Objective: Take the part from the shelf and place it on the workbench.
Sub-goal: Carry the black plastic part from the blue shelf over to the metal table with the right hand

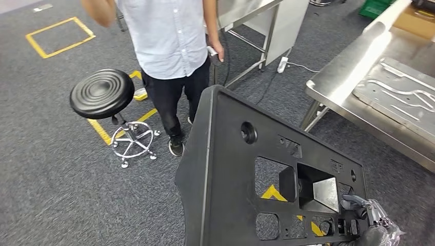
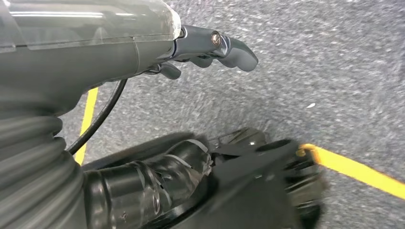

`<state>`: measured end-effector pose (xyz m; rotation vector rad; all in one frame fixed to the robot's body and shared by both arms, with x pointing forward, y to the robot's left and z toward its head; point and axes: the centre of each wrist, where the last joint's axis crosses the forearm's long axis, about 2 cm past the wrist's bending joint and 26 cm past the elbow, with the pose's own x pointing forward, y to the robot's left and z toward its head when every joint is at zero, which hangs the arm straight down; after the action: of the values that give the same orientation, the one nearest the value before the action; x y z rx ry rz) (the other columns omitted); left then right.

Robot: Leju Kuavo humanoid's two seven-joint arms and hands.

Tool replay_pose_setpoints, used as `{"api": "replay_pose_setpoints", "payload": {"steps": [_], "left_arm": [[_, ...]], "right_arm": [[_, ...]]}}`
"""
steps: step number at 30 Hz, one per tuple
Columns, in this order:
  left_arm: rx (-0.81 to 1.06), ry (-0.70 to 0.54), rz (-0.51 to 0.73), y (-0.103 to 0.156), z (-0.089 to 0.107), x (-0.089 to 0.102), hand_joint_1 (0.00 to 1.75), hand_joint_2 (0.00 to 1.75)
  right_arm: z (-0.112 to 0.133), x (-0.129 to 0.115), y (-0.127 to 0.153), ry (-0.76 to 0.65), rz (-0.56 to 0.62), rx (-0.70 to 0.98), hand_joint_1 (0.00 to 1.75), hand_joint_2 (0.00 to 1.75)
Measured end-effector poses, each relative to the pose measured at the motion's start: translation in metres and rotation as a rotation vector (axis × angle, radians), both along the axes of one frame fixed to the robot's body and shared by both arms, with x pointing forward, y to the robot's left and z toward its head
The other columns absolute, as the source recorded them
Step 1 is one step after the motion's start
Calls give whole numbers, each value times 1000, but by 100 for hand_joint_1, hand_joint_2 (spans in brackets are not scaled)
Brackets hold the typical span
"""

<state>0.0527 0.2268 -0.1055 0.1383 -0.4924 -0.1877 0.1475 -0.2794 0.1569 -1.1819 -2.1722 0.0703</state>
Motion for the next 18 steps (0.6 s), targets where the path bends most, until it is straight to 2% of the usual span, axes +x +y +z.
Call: {"api": "replay_pose_setpoints", "payload": {"steps": [18], "left_arm": [[-11, -6, 7, -1, 0, 1, 0, 175]], "right_arm": [[1, 5, -1, -1, -6, -16, 173, 175]]}}
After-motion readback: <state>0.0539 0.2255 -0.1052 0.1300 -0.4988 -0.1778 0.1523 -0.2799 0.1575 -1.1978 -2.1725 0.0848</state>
